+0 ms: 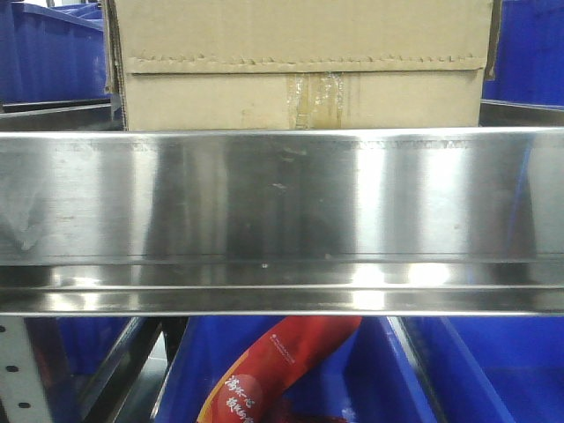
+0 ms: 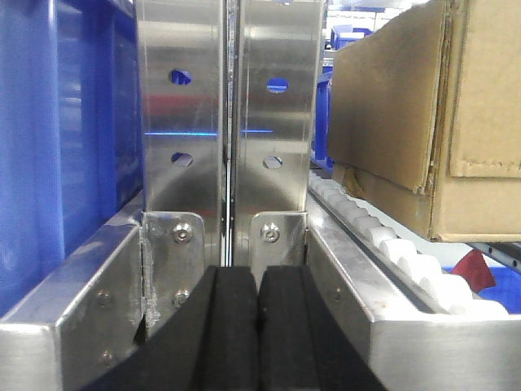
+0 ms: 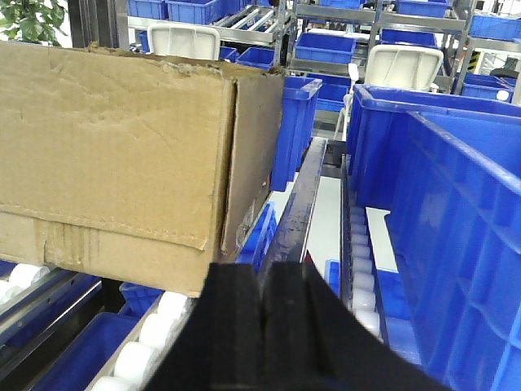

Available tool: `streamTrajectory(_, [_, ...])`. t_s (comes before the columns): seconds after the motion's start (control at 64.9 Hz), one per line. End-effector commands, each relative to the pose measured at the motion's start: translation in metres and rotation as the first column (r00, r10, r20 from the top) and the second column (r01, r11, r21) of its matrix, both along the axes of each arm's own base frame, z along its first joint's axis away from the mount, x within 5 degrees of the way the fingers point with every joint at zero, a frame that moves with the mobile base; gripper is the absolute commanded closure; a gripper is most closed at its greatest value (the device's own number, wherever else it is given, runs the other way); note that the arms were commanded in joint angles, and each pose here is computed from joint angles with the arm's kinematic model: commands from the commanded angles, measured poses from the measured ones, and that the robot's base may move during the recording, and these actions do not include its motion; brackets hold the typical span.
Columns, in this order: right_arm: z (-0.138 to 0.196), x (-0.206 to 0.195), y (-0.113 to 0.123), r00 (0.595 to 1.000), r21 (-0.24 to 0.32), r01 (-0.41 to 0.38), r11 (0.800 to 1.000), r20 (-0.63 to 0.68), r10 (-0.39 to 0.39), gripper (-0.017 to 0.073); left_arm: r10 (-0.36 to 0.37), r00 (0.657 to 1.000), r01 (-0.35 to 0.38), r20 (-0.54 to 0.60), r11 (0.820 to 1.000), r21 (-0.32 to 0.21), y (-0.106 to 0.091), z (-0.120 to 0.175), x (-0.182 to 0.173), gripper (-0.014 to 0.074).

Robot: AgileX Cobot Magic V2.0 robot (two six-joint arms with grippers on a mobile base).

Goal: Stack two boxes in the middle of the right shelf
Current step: 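Open both grippers and pull them back from the boxes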

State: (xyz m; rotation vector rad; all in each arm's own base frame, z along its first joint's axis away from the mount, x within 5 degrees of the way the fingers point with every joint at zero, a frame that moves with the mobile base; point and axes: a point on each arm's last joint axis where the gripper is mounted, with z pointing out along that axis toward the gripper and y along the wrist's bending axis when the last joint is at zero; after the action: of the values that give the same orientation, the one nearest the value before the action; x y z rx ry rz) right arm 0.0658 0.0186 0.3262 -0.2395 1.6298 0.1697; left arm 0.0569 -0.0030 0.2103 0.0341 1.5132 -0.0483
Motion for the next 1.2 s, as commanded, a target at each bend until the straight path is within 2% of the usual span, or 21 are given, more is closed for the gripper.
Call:
streamTrajectory(0.0, [0.002, 0.0, -0.001, 0.999, -0.003, 0.013, 1.0, 0.034, -0.012, 0.0721, 0.001, 0.999, -0.001, 0.035, 1.0, -0.004, 0.0, 0.003, -0.001, 0.0705])
streamTrajectory(0.709, [0.002, 0.0, -0.001, 0.999, 0.001, 0.011, 1.0, 0.031, -0.011, 0.0721, 0.001, 0.999, -0.001, 0.037, 1.0, -0.004, 0.0, 0.004, -0.001, 0.0705])
streamTrajectory(0.802, [0.002, -0.001, -0.004, 0.998, 0.002, 0.05, 0.999, 0.044, -0.05, 0.0721, 0.001, 0.999, -0.001, 0.037, 1.0, -0.004, 0.0, 0.004, -0.001, 0.0705])
streamTrajectory(0.91, [-0.004, -0.001, -0.011, 0.986, 0.053, 0.143, 0.988, 0.082, -0.147, 0.0721, 0.001, 0.999, -0.001, 0.037, 1.0, -0.004, 0.0, 0.004, -0.001, 0.0705])
streamTrajectory(1.018, [-0.025, -0.002, -0.016, 0.971, 0.1, 0.21, 0.973, 0.097, -0.22, 0.0721, 0.001, 0.999, -0.001, 0.037, 1.0, -0.004, 0.0, 0.004, -0.001, 0.0705])
streamTrajectory(1.187, [-0.07, -0.009, -0.017, 0.967, 0.109, 0.23, 0.967, 0.089, -0.24, 0.0721, 0.001, 0.999, -0.001, 0.037, 1.0, -0.004, 0.0, 0.004, -0.001, 0.0705])
